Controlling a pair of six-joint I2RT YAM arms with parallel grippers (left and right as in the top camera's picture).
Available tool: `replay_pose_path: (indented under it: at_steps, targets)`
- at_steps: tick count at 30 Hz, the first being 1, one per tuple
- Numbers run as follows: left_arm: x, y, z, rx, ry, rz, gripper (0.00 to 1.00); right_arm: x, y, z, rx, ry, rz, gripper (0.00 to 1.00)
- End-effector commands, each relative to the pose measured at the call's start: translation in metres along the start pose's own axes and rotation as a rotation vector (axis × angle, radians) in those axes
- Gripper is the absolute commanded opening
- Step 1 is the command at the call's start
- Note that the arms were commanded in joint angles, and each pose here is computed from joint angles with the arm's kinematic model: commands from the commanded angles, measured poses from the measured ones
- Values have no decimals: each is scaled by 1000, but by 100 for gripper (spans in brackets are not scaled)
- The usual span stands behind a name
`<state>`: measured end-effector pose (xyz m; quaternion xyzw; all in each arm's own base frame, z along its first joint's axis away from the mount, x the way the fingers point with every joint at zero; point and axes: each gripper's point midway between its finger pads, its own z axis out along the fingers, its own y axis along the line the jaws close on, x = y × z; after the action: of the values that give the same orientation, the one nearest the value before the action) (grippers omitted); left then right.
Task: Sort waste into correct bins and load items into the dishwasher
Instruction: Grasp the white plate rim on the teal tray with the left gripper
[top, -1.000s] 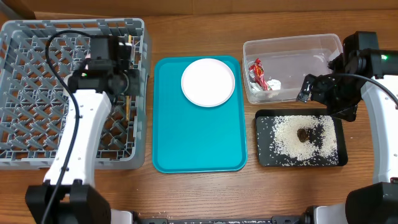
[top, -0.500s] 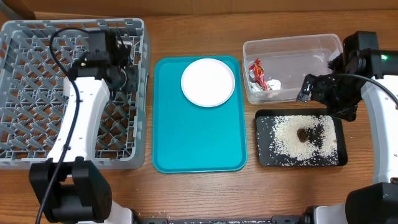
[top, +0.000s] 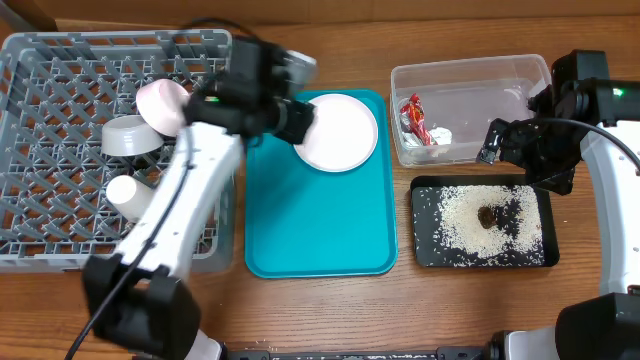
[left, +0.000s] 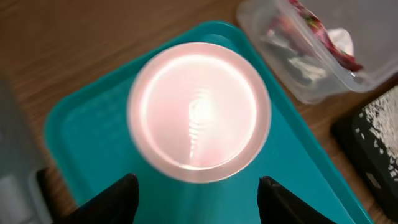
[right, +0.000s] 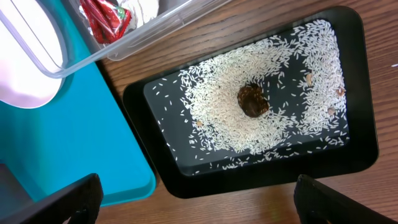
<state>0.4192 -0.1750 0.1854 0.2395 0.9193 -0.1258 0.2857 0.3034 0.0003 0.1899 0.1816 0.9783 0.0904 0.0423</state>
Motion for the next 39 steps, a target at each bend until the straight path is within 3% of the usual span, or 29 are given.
replay_pose_path:
  at_steps: [1,10,17,19,23,25,32,39]
  targets:
    - [12,-28,43,42,74,121,63,-5,4,-12,-11,-47,-11,100]
    - [67,-69,132,89,265,211,64,-4,3,-12,-10,-44,-10,100]
    - [105,-72,152,96,394,211,57,-4,3,-12,-10,-44,-10,100]
    - [108,-72,150,97,410,209,50,-4,3,-12,-10,-44,-10,100]
    - [118,-72,145,100,453,203,15,-4,3,-12,-10,-44,-10,100]
    - [119,-72,143,100,461,198,6,-4,3,-12,-10,-44,-10,100]
    - [74,-75,117,81,379,137,4,-3,3,-12,-8,-38,-9,100]
    - [-15,-49,23,23,142,13,4,0,2,-12,-6,-29,-7,100]
